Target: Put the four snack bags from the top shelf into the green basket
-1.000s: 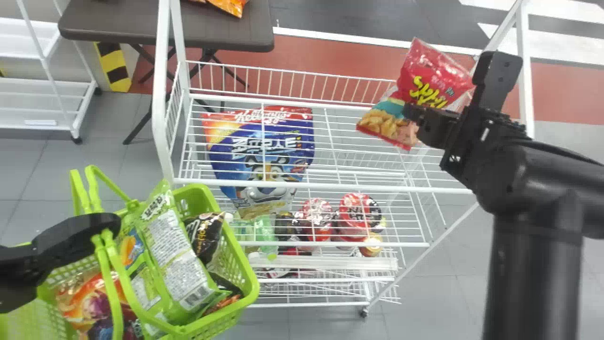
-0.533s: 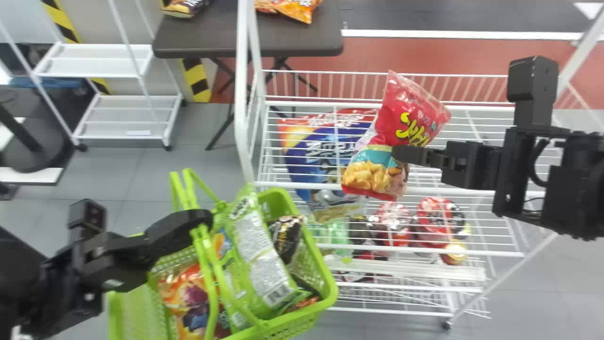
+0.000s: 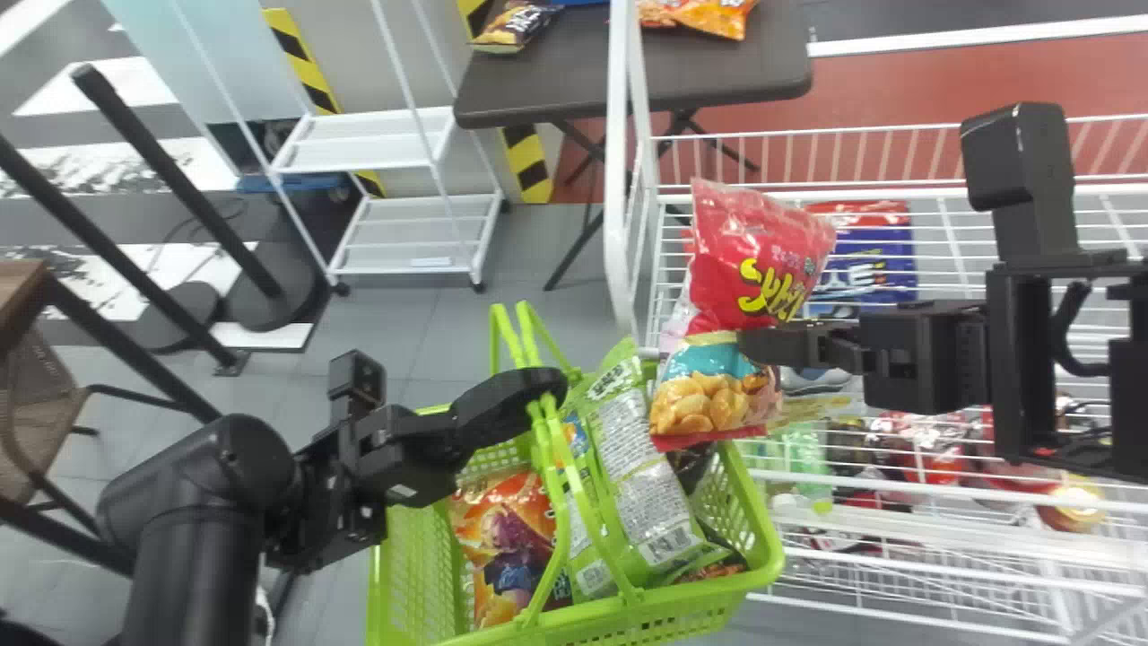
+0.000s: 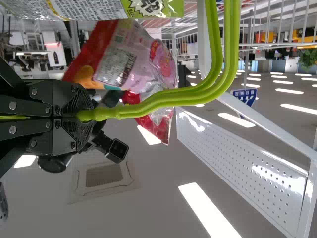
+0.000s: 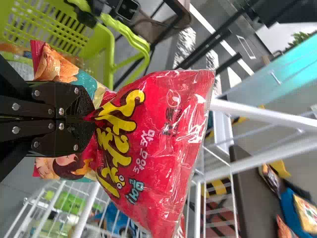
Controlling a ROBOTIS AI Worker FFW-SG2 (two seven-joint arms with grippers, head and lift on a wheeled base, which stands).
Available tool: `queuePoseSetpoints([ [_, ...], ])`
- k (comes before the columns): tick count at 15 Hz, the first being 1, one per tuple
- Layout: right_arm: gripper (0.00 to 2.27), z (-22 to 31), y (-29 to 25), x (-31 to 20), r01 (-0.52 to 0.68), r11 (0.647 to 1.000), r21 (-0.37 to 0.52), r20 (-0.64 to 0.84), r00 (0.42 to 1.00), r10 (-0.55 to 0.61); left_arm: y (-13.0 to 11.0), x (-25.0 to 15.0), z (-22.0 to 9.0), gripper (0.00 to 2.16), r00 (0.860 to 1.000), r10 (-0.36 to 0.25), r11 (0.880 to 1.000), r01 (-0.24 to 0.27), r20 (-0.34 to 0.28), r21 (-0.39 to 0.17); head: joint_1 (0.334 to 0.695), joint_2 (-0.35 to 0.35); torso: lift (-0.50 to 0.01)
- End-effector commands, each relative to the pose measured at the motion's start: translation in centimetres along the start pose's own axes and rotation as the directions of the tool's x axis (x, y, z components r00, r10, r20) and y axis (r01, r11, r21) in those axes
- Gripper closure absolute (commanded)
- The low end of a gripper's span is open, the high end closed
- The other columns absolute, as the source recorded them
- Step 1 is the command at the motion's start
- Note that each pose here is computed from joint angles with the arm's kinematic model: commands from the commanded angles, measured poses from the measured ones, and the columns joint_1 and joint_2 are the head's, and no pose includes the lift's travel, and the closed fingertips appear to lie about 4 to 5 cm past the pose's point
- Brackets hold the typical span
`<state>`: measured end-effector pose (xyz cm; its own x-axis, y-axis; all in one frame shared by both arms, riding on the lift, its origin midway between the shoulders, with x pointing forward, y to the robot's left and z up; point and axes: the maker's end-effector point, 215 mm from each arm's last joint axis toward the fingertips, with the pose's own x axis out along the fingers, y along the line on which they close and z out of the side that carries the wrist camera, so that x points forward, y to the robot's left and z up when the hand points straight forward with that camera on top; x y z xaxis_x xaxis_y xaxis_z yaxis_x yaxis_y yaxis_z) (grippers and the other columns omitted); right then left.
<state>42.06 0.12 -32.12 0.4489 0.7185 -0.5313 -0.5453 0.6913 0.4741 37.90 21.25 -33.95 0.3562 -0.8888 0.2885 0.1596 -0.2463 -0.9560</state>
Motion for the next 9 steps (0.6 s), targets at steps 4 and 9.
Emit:
queuePoseSetpoints([
  [4, 2.26, -3.1, 3.5, 3.5, -0.133, 0.99, 0.039, -0.127, 0.982, 0.137, -0.6, 0.1, 0.0, 2.15, 1.0, -0.028, 1.0, 0.028, 0.003, -0.005, 0.695, 0.337, 0.0],
  [9, 2.26, -5.3, 4.4, 6.3, -0.195, 0.975, 0.108, -0.23, 0.949, 0.216, -1.0, -0.1, -0.5, 2.15, 0.999, -0.054, 0.998, 0.054, 0.009, -0.03, 0.695, 0.35, 0.0],
])
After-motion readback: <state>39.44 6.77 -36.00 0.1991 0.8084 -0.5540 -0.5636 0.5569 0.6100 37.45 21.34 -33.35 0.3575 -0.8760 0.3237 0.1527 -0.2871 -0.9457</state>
